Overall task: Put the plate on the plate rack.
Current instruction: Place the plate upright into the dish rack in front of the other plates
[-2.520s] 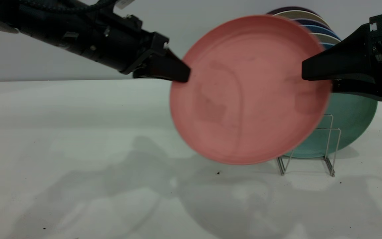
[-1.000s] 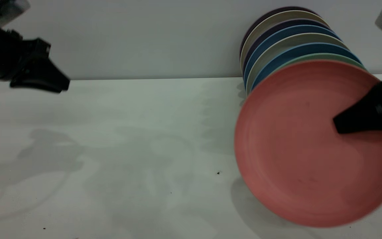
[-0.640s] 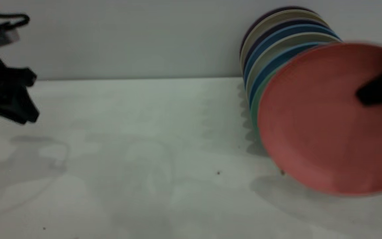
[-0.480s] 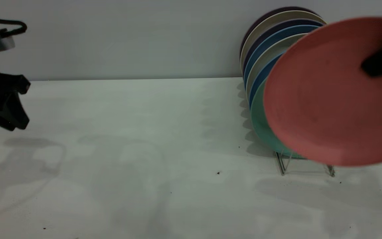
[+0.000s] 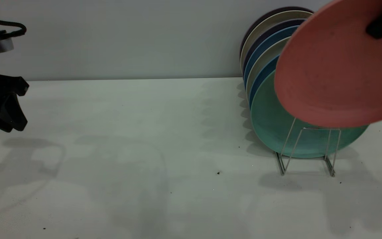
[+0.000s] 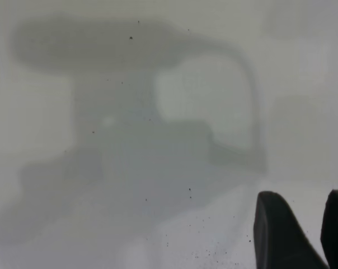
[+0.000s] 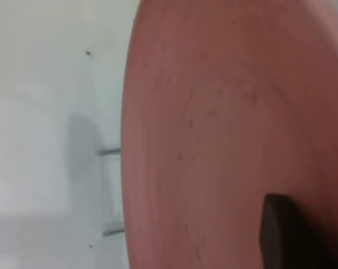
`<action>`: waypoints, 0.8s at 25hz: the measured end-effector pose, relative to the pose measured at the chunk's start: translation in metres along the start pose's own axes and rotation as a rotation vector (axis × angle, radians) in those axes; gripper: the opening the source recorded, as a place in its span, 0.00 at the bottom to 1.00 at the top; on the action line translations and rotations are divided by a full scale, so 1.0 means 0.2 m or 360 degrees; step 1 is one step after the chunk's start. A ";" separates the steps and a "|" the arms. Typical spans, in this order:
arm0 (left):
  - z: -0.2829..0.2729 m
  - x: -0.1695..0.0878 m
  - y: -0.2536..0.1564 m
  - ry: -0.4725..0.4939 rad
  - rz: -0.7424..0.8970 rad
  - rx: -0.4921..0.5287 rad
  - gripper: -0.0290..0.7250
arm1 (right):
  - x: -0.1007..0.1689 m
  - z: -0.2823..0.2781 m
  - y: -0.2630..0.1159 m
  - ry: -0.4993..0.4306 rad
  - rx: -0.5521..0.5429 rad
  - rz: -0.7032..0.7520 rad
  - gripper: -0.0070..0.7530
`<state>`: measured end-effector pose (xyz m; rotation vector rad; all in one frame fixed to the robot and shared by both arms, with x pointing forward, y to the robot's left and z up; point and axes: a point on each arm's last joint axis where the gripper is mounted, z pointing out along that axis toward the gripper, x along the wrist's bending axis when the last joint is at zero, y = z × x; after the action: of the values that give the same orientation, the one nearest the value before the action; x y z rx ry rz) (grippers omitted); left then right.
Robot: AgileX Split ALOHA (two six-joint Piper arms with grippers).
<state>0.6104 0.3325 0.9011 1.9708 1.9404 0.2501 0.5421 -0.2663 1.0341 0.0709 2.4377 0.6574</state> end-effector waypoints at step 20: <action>0.00 0.00 0.00 0.0001 0.0001 0.0001 0.36 | -0.10 0.26 -0.11 0.0107 -0.0007 0.0127 0.17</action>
<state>0.6104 0.3325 0.9011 1.9716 1.9406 0.2500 0.5903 -0.2662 0.9991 0.1470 2.5086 0.7110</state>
